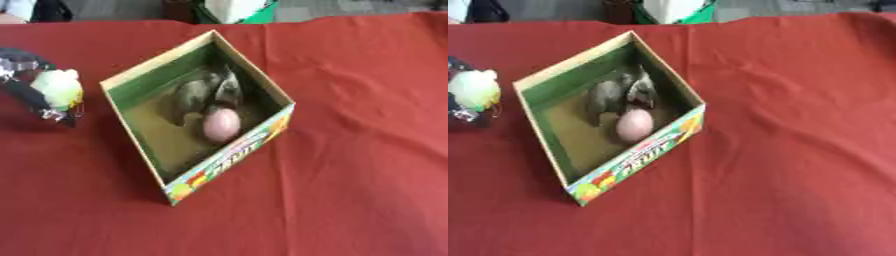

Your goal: Pick up objects on the table and place them in the box.

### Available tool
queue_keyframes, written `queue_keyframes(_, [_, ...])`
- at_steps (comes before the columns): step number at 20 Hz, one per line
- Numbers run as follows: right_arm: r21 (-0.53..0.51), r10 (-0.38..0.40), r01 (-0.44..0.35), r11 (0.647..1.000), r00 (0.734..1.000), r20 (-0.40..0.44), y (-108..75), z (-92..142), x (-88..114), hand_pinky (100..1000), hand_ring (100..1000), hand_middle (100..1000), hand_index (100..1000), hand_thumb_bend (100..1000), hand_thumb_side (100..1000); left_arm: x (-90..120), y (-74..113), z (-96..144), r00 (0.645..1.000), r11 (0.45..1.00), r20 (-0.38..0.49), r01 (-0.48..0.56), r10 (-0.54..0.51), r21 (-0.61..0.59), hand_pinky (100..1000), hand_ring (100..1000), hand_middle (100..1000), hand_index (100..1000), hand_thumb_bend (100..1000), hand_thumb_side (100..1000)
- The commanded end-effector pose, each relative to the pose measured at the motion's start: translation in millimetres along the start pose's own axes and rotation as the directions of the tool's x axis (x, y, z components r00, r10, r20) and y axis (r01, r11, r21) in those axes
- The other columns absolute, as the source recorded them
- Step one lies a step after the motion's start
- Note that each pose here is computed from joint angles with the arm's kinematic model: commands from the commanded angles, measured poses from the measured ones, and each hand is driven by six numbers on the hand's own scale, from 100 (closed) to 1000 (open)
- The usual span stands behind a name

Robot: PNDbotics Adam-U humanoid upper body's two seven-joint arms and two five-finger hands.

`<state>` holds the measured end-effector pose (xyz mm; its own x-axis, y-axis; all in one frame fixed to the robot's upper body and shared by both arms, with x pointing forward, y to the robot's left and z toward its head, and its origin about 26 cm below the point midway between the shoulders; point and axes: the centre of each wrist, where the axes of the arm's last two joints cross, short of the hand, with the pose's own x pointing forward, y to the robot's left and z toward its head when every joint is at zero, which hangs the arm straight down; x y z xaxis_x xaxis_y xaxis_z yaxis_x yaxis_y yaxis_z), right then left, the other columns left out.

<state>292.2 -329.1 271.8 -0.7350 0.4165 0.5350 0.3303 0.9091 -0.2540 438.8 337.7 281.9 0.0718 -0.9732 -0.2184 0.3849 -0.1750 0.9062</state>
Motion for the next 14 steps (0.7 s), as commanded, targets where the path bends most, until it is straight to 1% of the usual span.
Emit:
queue_keyframes(1, [0.003,0.006,-0.006,1.0,0.999,0.033,-3.8,-6.1,8.9,676,821,783,841,100,1000,-12.6,10.8,5.3,0.998,0.999,-0.061,-0.005,0.008,0.044,836,936,985,1000,813,605])
queue_keyframes(3, [0.006,0.004,-0.004,1.0,1.0,0.029,-3.6,-5.8,8.7,676,819,782,841,100,1000,-15.1,10.6,4.4,0.996,0.999,-0.089,-0.008,0.013,0.054,833,932,980,1000,795,619])
queue_keyframes(6, [0.009,0.004,-0.005,1.0,1.0,0.024,-3.5,-5.4,8.4,675,820,783,842,100,1000,-17.1,9.3,2.0,0.995,0.998,-0.096,-0.034,0.039,0.059,824,924,968,1000,779,632])
queue_keyframes(10, [0.008,0.004,-0.005,1.0,1.0,0.02,-3.4,-5.1,8.2,675,820,784,842,100,1000,-18.6,7.5,-0.7,0.993,0.995,-0.097,-0.066,0.073,0.072,808,909,942,1000,706,667])
queue_keyframes(11, [0.007,0.004,-0.004,1.0,1.0,0.02,-3.4,-5.1,8.2,675,820,784,841,100,1000,-18.8,7.0,-1.3,0.992,0.994,-0.098,-0.072,0.08,0.078,797,900,924,1000,663,675])
queue_keyframes(12, [0.007,0.004,-0.004,1.0,1.0,0.02,-3.4,-5.1,8.1,675,819,783,841,100,1000,-19.0,6.5,-1.9,0.991,0.994,-0.1,-0.076,0.085,0.084,793,897,919,1000,650,677])
queue_keyframes(13, [0.006,0.004,-0.004,1.0,1.0,0.02,-3.4,-5.0,8.1,675,819,783,841,100,1000,-19.3,6.5,-2.0,0.991,0.992,-0.103,-0.078,0.088,0.096,775,881,898,1000,552,675])
queue_keyframes(14, [0.006,0.003,-0.003,1.0,1.0,0.02,-3.4,-5.0,8.1,675,819,783,841,100,1000,-19.4,6.1,-2.3,0.99,0.991,-0.108,-0.077,0.089,0.108,770,878,895,1000,533,671])
